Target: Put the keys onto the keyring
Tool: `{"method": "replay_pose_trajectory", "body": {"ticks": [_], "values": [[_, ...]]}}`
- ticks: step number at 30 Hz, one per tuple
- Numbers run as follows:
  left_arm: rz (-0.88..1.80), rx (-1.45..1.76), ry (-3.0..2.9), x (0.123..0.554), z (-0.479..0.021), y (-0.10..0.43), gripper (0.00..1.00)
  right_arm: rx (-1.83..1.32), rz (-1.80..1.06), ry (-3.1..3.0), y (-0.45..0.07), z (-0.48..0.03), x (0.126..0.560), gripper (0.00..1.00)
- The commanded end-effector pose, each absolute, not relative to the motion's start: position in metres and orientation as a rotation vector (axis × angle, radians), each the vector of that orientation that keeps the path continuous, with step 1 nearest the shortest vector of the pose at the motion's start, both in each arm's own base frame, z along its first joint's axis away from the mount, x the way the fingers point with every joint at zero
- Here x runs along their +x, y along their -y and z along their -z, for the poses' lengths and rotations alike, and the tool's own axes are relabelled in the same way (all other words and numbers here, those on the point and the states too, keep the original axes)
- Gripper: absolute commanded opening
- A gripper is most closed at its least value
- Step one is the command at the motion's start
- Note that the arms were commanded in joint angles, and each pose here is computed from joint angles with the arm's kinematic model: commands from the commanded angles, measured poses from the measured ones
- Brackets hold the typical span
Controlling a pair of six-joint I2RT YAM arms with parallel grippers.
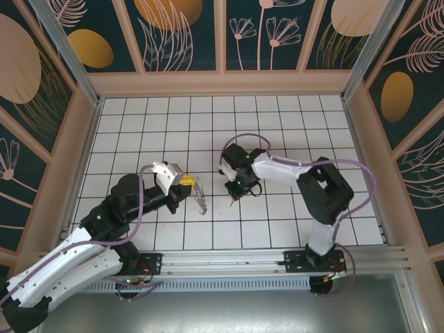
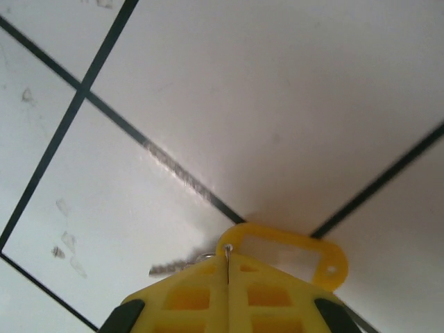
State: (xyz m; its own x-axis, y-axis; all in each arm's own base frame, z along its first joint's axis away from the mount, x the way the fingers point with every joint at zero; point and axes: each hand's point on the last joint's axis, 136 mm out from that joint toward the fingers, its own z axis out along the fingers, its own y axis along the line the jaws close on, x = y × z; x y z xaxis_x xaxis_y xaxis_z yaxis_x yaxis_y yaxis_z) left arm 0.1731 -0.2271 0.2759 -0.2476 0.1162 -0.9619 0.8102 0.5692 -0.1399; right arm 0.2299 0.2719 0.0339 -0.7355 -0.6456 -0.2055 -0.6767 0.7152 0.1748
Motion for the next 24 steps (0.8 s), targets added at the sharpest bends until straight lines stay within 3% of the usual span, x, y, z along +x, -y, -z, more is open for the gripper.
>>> {"method": "replay_pose_trajectory", "body": {"ticks": [1,15,18,24], "values": [[0.812,0.753,-1.69,0.174,-0.287,0.228,0.0,-0.983,-0.377,-2.585,-0.282,-0.063,0.232,0.0],[0.815,0.754,-1.692,0.174,-0.289,0.228,0.0,-0.792,-0.408,-2.188,-0.285,-0.045,0.217,0.0],[0.809,0.754,-1.697,0.175,-0.289,0.228,0.0,-0.785,-0.421,-2.159,-0.285,-0.052,0.213,0.05],[0.807,0.76,-1.698,0.175,-0.288,0.229,0.0,-0.792,-0.404,-2.186,-0.277,-0.076,0.209,0.28]]}}
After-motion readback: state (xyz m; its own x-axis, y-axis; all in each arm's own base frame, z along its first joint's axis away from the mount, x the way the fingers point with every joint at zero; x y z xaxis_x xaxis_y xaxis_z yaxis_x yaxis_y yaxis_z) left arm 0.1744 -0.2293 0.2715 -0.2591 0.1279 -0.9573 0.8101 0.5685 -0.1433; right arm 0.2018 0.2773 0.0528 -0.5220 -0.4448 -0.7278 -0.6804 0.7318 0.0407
